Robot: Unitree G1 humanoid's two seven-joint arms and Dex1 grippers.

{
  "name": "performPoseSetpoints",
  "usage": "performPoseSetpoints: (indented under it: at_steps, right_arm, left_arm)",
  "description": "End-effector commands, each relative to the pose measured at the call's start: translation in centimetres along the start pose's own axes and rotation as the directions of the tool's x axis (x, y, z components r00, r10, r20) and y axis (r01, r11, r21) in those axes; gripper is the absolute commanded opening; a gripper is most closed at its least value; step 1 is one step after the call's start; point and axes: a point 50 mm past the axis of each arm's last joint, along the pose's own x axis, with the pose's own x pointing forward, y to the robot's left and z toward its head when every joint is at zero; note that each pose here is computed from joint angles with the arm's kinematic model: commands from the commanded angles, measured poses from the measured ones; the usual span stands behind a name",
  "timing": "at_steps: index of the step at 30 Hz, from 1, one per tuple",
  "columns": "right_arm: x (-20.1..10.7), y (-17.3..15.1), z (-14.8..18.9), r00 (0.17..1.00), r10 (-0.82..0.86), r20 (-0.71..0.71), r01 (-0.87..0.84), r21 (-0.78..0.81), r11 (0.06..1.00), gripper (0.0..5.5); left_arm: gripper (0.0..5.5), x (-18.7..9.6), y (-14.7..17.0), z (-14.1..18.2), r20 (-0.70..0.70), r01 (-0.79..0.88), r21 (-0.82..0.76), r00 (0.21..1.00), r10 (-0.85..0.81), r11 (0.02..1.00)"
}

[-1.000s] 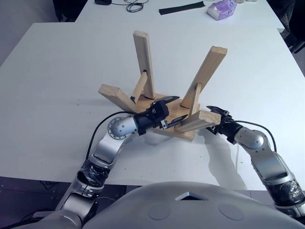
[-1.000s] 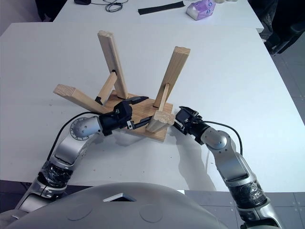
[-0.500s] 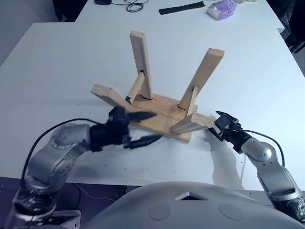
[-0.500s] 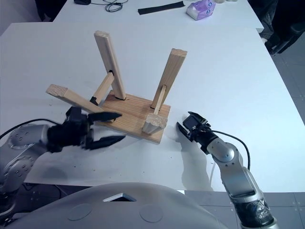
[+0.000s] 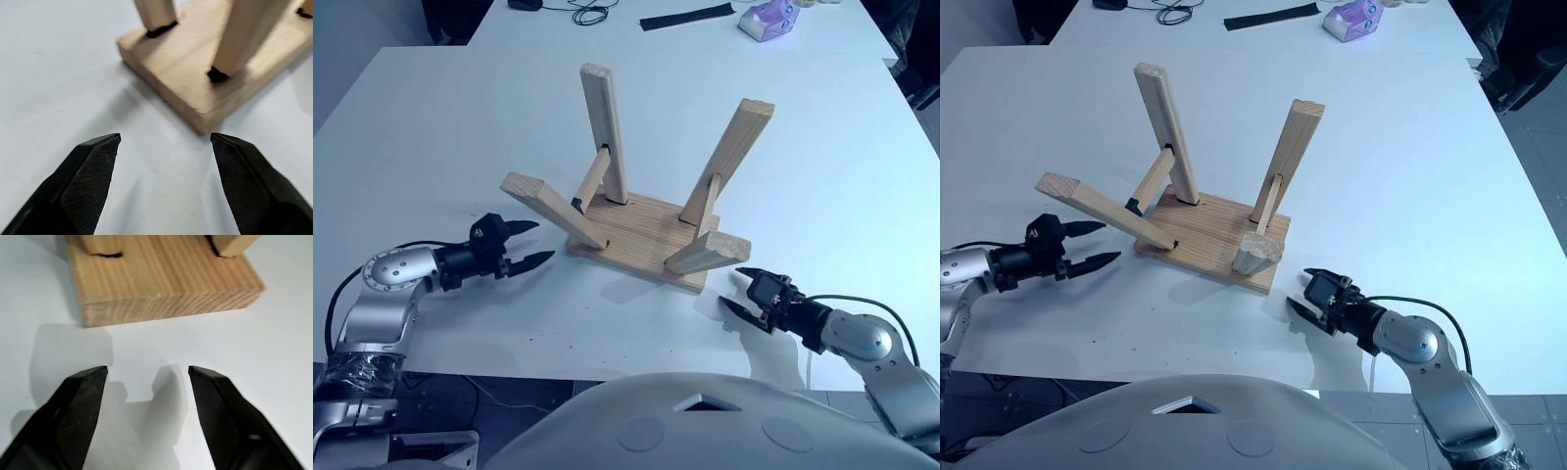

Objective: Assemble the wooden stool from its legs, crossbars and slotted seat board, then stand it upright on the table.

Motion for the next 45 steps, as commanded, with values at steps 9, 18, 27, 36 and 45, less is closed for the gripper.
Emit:
performPoseSetpoints:
  at_steps: [9,18,27,36,45]
  right_arm:
    - [0.9,1.0,0.5,0.999,0.041,0.025,-0.041,0.023,0.999,3.1]
    - [2.4,2.1,0.9,0.999,0.024,0.046,-0.026,0.058,0.998,3.1]
    - [2.8,0.7,0.3,0.995,-0.098,0.018,0.097,0.067,0.993,3.1]
    - [3.7,1.2,0.5,0.995,-0.097,0.038,0.093,0.096,0.991,3.1]
    - [4.0,0.9,0.6,0.992,-0.118,0.053,0.112,0.11,0.988,3.1]
  left_arm:
    - [3.43,2.3,-0.4,-2.1,-0.068,0.083,0.088,0.995,-0.077,0.993]
    - [3.43,2.6,-0.7,-4.2,-0.114,0.099,0.07,0.989,-0.091,0.993]
    - [3.43,4.3,-4.4,-5.0,-0.105,0.234,0.049,0.968,-0.228,0.971]
    - [3.43,5.0,-5.9,-5.0,-0.09,0.252,-0.001,0.964,-0.251,0.968]
    - [3.43,5.1,-6.6,-4.6,-0.068,0.275,-0.035,0.959,-0.277,0.961]
